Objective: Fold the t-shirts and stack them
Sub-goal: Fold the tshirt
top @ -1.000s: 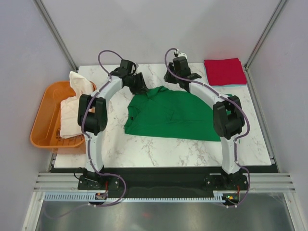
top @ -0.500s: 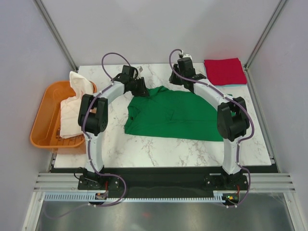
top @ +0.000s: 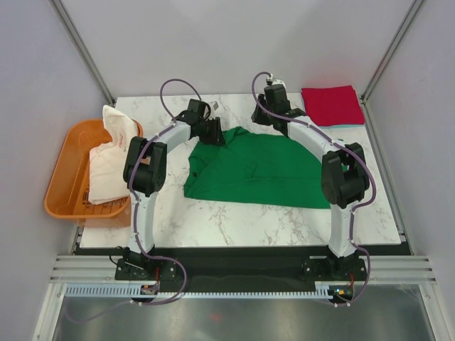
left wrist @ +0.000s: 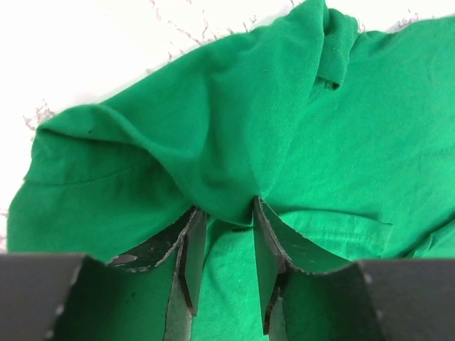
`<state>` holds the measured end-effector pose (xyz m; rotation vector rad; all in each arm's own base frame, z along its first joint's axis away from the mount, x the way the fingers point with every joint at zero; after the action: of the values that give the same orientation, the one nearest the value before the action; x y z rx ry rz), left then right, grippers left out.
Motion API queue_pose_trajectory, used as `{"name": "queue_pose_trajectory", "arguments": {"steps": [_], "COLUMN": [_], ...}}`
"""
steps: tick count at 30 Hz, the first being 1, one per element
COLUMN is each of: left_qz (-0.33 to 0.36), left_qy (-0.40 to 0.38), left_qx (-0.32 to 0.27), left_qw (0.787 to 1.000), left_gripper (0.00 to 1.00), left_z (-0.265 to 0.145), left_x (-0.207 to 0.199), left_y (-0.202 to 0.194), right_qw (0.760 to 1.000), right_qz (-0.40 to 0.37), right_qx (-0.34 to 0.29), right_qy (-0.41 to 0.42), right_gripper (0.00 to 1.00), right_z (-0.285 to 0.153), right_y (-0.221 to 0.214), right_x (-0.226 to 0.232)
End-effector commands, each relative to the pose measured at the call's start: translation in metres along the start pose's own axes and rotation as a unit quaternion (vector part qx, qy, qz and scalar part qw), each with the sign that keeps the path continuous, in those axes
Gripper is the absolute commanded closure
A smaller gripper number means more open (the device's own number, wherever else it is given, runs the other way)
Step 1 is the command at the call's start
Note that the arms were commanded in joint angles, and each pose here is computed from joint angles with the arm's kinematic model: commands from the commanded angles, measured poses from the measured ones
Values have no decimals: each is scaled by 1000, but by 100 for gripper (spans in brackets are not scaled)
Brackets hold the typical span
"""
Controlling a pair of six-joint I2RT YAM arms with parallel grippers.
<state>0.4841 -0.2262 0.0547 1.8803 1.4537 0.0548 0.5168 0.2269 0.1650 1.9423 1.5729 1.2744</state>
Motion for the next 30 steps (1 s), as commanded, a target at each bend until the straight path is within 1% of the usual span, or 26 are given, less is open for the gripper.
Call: {"name": "queue_pose_trajectory", "arguments": {"steps": [1, 5, 8, 11, 13, 16, 17, 19, 20, 23, 24, 25, 26, 27, 28, 30], "left_qz": [38, 43, 43, 26, 10, 3, 1, -11, -17, -63, -90, -99, -110, -116, -118, -114], "left_qy": [7, 6, 16, 20, 12, 4, 5, 3, 1, -14, -20, -34, -39, -50, -67, -75], "left_qx": [-41, -51, -60, -70, -73, -72, -73, -73, -75, -82, -90, -90, -90, -95, -92, -94], "left_qw": [998, 998, 997, 997, 997, 997, 997, 997, 997, 995, 992, 990, 989, 987, 986, 986], "left_gripper": [59, 58, 55, 54, 56, 70, 78, 83, 88, 93, 93, 92, 90, 84, 70, 58], "left_z": [1, 2, 3, 3, 3, 4, 4, 3, 2, -5, -11, -14, -16, -19, -21, -23], "left_x": [0, -3, -1, 3, 6, 7, 7, 10, 12, 21, 26, 25, 28, 25, 21, 20], "left_y": [29, 38, 47, 55, 60, 60, 61, 62, 64, 73, 80, 83, 85, 92, 93, 97], "right_qw": [1000, 1000, 1000, 1000, 1000, 1000, 1000, 1000, 1000, 1000, 999, 999, 999, 998, 998, 998], "right_qz": [4, 7, 9, 10, 10, 11, 12, 12, 14, 13, 16, 19, 31, 36, 42, 48], "right_qx": [-19, -18, -16, -16, -16, -13, -12, -11, -11, -8, -10, -11, -8, -9, -11, -10], "right_qy": [9, -1, -4, -6, -8, -11, -11, -13, -14, -22, -26, -32, -42, -42, -45, -50], "right_gripper": [69, 69, 69, 69, 69, 69, 69, 69, 69, 69, 69, 69, 69, 69, 69, 69], "right_z": [-9, -9, -9, -10, -11, -11, -11, -11, -11, -12, -14, -15, -16, -19, -21, -25], "right_y": [16, 16, 16, 16, 16, 13, 13, 12, 12, 8, 10, 11, 10, 12, 15, 16], "right_x": [5, -4, -8, -10, -12, -15, -15, -18, -18, -23, -26, -30, -39, -41, -45, -53]}}
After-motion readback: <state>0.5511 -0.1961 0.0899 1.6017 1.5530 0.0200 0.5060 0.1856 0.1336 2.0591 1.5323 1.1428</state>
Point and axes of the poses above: each gripper's point midway between its finger pads, its own z axis out along the fingers, its own x axis along the line the jaws close on, y = z × x, the point moved 2 cm from there along -z, back along the fingers, and after that the axes turned 5 degrees about z, right-handed, at the moved point
